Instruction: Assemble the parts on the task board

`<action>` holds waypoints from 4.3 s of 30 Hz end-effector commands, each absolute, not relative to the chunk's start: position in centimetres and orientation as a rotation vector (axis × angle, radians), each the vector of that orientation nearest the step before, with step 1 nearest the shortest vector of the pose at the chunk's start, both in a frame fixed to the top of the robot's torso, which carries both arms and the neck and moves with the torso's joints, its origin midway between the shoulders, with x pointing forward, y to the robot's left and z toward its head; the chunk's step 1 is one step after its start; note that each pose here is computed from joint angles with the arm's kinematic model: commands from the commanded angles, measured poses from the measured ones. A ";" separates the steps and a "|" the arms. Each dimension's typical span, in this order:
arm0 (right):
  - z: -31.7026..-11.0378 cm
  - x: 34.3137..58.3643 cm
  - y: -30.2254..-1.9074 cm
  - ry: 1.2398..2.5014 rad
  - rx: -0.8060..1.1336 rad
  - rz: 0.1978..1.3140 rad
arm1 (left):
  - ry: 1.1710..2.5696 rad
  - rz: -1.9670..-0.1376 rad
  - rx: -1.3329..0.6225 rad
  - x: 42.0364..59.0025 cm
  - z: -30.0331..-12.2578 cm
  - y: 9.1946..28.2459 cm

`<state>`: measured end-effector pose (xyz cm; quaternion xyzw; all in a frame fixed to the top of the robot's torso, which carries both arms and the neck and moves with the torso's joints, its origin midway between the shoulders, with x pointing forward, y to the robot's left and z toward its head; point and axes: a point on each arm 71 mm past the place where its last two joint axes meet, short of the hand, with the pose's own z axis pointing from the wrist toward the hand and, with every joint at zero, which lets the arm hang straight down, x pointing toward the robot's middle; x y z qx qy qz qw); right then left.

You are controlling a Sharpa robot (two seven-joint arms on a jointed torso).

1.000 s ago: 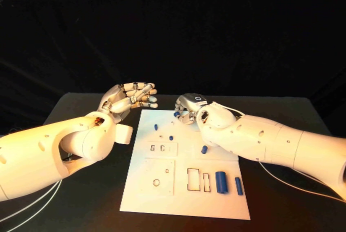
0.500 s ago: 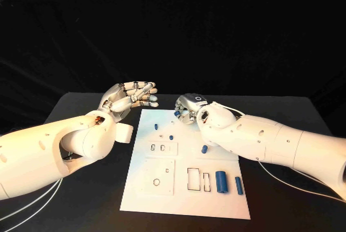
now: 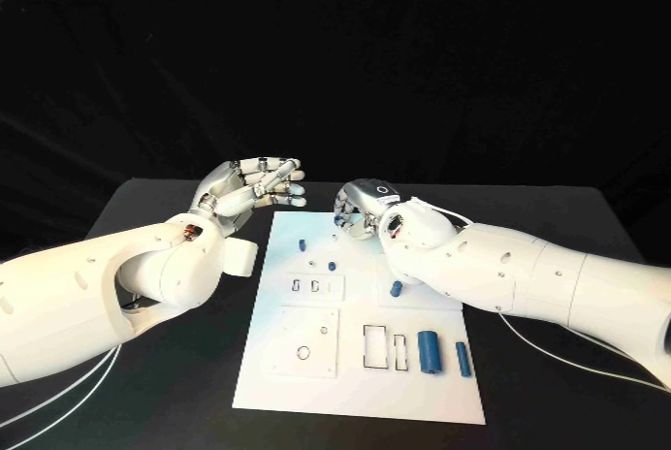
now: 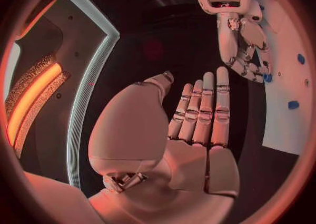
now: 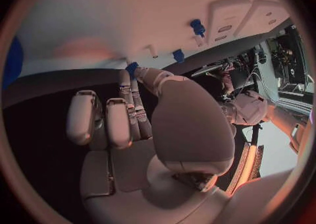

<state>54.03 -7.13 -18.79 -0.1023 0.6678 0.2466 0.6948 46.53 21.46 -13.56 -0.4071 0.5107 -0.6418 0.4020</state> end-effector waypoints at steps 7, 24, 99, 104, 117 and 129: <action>-19.0 54.1 -7.3 1.507 -0.238 0.544 | 1.294 -1.641 -1.025 46.5 -13.4 21.3; -19.4 54.4 -7.8 1.555 -0.246 0.507 | 1.295 -1.636 -1.032 46.7 -13.5 21.4; -17.7 57.2 -6.0 1.649 -0.117 0.346 | 1.292 -1.636 -1.030 47.3 -13.5 21.2; -17.7 57.5 -5.9 1.645 -0.102 0.342 | 1.295 -1.639 -1.029 47.3 -13.4 21.1; -17.8 57.5 -5.3 1.654 -0.091 0.378 | 1.299 -1.641 -1.030 47.4 -13.4 20.9; -18.2 57.4 -5.0 1.677 -0.100 0.406 | 1.302 -1.642 -1.030 47.4 -13.4 20.8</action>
